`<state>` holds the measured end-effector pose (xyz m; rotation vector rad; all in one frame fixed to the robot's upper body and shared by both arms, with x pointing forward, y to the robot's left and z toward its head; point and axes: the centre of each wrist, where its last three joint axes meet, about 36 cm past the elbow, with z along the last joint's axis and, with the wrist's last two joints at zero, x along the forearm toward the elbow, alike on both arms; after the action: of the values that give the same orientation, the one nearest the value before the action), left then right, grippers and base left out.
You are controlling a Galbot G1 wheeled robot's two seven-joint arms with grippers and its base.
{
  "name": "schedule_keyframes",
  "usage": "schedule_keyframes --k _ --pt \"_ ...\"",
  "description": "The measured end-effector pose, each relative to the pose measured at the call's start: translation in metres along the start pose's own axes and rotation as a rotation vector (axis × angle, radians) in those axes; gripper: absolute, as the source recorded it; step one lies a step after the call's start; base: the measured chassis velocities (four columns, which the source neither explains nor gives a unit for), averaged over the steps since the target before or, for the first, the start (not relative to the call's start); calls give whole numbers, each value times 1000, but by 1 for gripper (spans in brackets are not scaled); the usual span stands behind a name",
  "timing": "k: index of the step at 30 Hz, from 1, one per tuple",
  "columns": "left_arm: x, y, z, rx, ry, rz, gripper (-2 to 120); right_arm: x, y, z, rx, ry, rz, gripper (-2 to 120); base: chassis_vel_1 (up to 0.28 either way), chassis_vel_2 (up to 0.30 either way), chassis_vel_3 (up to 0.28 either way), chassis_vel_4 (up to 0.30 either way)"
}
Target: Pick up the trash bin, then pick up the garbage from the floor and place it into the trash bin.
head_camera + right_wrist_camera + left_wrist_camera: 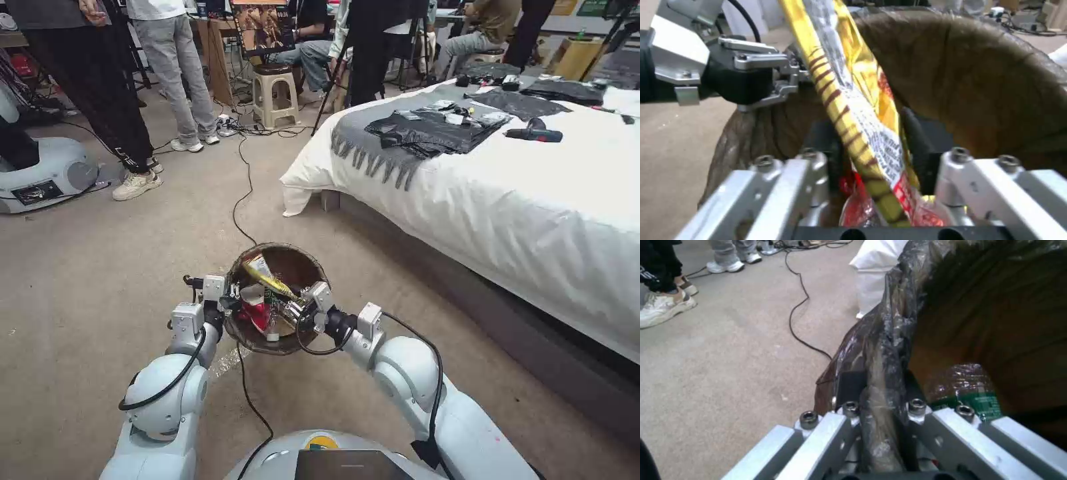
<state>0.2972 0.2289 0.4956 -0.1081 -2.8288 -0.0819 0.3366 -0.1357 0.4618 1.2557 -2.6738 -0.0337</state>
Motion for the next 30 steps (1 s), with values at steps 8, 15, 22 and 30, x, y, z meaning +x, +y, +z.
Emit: schedule_keyframes --k 8,15,22,30 --pt "1 -1 0 0 0 3 3 4 4 -4 3 -12 -5 66 0 0 0 0" --pt "1 1 0 -1 -1 0 3 11 5 -14 13 -36 0 93 0 0 0 0" --pt "1 0 -1 0 -2 4 3 27 4 -28 24 -61 3 100 0 0 0 0" --pt "1 1 -1 -2 -1 1 3 56 -4 -61 32 -158 52 100 0 0 0 0"
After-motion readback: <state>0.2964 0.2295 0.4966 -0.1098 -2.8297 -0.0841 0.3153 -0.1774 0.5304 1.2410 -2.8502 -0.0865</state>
